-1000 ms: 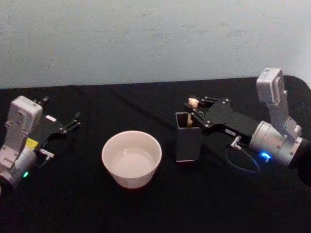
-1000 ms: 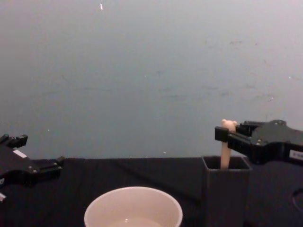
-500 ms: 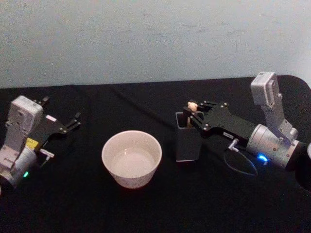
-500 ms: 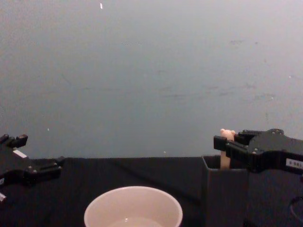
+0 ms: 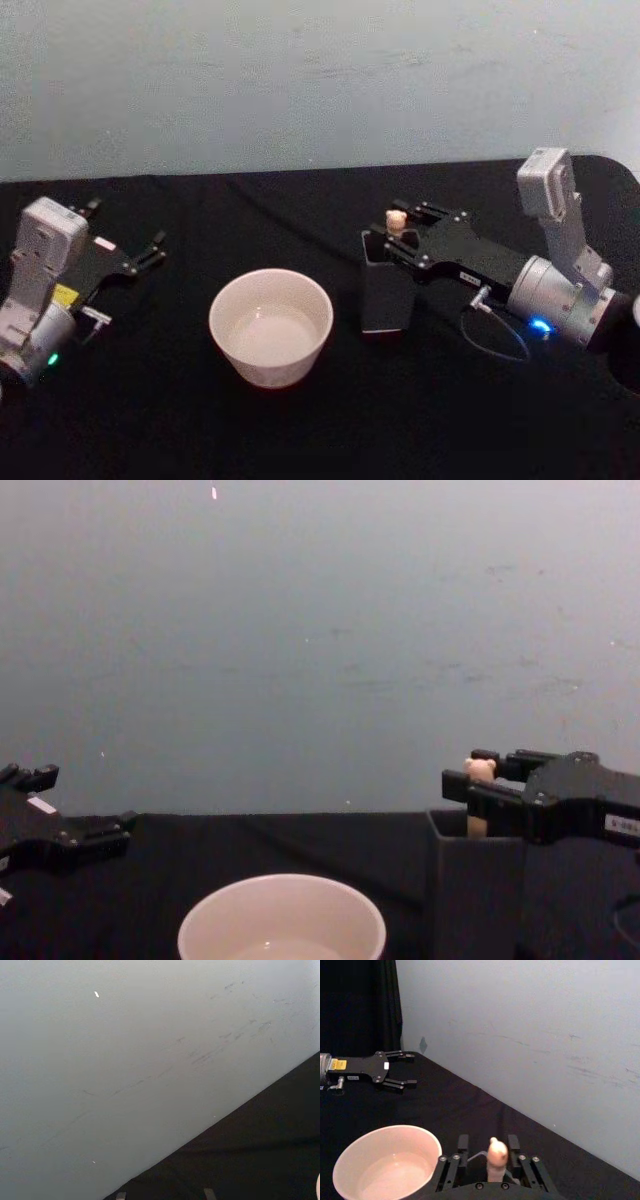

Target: Pick up the stirring spoon with one hand, stir inside the cup, then place it back in its original position.

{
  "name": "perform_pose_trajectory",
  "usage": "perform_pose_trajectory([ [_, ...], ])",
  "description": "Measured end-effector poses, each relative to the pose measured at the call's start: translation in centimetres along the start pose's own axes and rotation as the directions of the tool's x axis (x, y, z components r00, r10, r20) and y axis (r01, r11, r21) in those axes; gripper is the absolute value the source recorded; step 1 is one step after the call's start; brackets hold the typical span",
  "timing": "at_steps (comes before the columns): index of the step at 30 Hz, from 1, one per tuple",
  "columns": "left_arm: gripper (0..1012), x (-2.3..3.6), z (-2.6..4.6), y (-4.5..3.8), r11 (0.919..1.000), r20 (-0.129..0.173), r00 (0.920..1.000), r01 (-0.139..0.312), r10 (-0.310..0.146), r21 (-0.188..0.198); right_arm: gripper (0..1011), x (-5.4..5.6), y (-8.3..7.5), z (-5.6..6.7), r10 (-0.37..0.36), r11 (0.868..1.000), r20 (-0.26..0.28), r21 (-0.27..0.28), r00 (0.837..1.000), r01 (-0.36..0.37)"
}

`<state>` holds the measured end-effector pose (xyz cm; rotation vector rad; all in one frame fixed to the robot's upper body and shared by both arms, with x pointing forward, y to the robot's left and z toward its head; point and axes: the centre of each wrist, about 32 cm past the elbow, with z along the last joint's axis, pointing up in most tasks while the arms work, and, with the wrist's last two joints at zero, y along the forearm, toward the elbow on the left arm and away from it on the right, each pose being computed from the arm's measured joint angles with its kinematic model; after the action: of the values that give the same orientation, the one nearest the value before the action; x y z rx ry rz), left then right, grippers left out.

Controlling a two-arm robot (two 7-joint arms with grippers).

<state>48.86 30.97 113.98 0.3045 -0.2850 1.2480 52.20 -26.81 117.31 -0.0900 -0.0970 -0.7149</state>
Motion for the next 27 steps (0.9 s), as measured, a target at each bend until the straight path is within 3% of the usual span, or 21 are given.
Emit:
perform_pose_trajectory([
  [7, 1001, 0.00, 0.00, 0.00, 1.0000, 0.000, 1.0000, 0.000, 0.000, 0.000, 682, 0.02, -0.02, 0.03, 0.001, 1.000, 0.000, 0.001, 1.000, -0.001],
  [9, 1001, 0.00, 0.00, 0.00, 1.0000, 0.000, 1.0000, 0.000, 0.000, 0.000, 711, 0.03, -0.02, 0.03, 0.001, 1.000, 0.000, 0.002, 1.000, -0.001],
  [10, 1001, 0.00, 0.00, 0.00, 1.0000, 0.000, 1.0000, 0.000, 0.000, 0.000, 776, 0.02, -0.02, 0.03, 0.001, 1.000, 0.000, 0.002, 1.000, -0.001],
  [19, 1001, 0.00, 0.00, 0.00, 1.0000, 0.000, 1.0000, 0.000, 0.000, 0.000, 1002, 0.03, -0.02, 0.04, 0.001, 1.000, 0.000, 0.003, 1.000, -0.001],
  [27, 1001, 0.00, 0.00, 0.00, 1.0000, 0.000, 1.0000, 0.000, 0.000, 0.000, 1002, 0.24, -0.05, 0.48, -0.012, 0.999, 0.015, 0.035, 1.000, 0.012],
])
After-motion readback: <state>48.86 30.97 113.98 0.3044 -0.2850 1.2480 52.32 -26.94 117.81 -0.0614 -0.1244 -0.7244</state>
